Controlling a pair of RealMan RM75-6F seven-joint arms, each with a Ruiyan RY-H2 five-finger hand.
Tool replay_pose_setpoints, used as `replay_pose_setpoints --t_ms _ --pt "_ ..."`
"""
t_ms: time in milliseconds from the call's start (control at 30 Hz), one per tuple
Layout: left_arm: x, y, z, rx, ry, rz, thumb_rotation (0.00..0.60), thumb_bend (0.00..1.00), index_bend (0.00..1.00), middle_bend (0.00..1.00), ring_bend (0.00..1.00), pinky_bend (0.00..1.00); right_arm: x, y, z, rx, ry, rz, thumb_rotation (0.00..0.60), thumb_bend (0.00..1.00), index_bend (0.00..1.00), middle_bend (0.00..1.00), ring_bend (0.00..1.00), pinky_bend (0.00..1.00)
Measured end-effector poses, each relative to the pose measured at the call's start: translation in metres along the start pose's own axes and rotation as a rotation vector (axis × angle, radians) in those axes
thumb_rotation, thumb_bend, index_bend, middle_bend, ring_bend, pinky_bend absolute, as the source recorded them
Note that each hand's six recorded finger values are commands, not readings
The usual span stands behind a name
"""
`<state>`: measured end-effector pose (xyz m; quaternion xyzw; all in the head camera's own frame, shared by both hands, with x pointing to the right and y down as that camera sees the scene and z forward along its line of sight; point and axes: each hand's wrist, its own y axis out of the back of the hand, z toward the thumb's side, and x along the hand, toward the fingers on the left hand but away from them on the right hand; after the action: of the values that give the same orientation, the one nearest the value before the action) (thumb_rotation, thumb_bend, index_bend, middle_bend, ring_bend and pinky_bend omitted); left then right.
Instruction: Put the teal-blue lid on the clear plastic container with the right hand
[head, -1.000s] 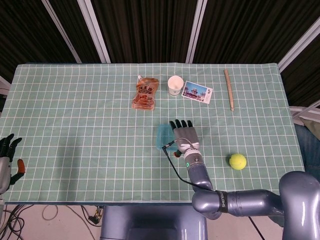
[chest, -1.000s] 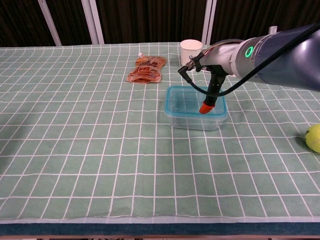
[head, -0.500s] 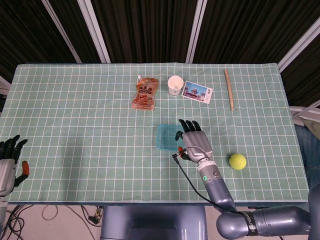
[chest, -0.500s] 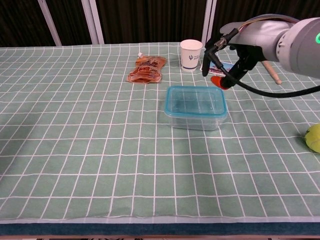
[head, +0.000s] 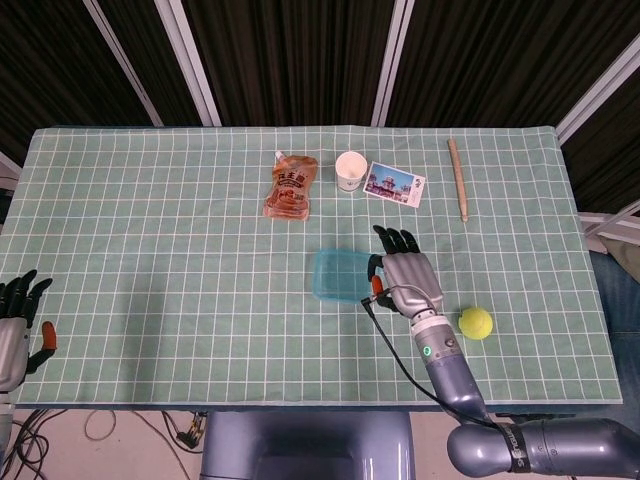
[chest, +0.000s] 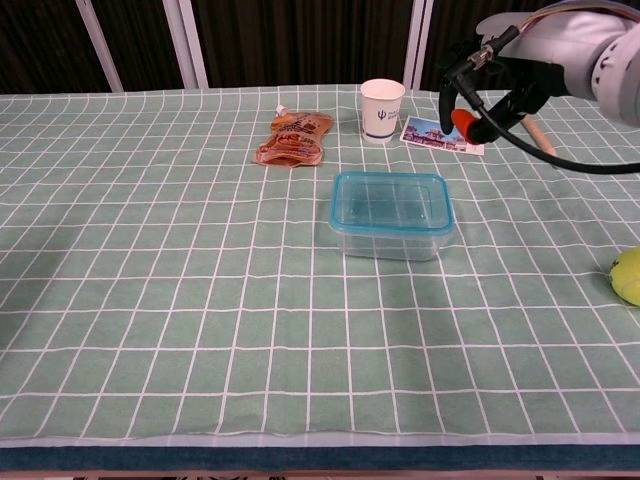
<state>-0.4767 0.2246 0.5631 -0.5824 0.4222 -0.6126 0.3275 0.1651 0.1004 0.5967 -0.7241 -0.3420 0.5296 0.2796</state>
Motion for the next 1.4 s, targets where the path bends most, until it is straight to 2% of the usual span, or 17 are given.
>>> replay_pose_setpoints --t_ms 67,100,333,533,800,1100,1267,1400 --pt "0.001 0.001 -0.002 -0.003 0.008 0.002 0.600 0.64 0.11 0.00 0.00 0.00 -0.007 -0.001 -0.003 0.016 -0.016 0.017 0.600 0.49 0.39 0.08 0.00 0.00" --pt "0.001 0.001 -0.003 -0.003 0.011 0.002 0.600 0.64 0.11 0.00 0.00 0.00 -0.010 -0.002 -0.004 0.025 -0.024 0.027 0.600 0.48 0.37 0.07 0.00 0.00" --pt "0.002 0.000 -0.005 -0.001 0.026 -0.005 0.600 0.64 0.11 0.00 0.00 0.00 -0.038 -0.001 -0.014 0.082 -0.080 0.083 0.600 0.45 0.35 0.07 0.00 0.00" --pt "0.003 0.001 -0.007 -0.004 0.038 -0.005 0.600 0.64 0.11 0.00 0.00 0.00 -0.059 0.001 -0.016 0.067 -0.102 0.076 0.600 0.45 0.47 0.07 0.00 0.00" --pt "0.004 0.000 -0.009 -0.003 0.049 -0.011 0.600 0.64 0.11 0.00 0.00 0.00 -0.074 -0.005 -0.015 0.047 -0.107 0.070 0.600 0.45 0.52 0.07 0.00 0.00" --pt "0.004 0.000 -0.010 -0.002 0.052 -0.010 0.600 0.64 0.11 0.00 0.00 0.00 -0.079 -0.010 -0.015 0.013 -0.106 0.065 0.600 0.45 0.64 0.07 0.00 0.00" --pt "0.004 0.000 -0.010 -0.001 0.053 -0.012 0.600 0.64 0.11 0.00 0.00 0.00 -0.080 -0.013 -0.016 -0.022 -0.100 0.062 0.600 0.45 0.64 0.07 0.00 0.00" --pt "0.004 0.000 -0.010 0.000 0.053 -0.012 0.600 0.64 0.11 0.00 0.00 0.00 -0.081 -0.022 -0.017 -0.011 -0.099 0.083 0.600 0.45 0.64 0.07 0.00 0.00"
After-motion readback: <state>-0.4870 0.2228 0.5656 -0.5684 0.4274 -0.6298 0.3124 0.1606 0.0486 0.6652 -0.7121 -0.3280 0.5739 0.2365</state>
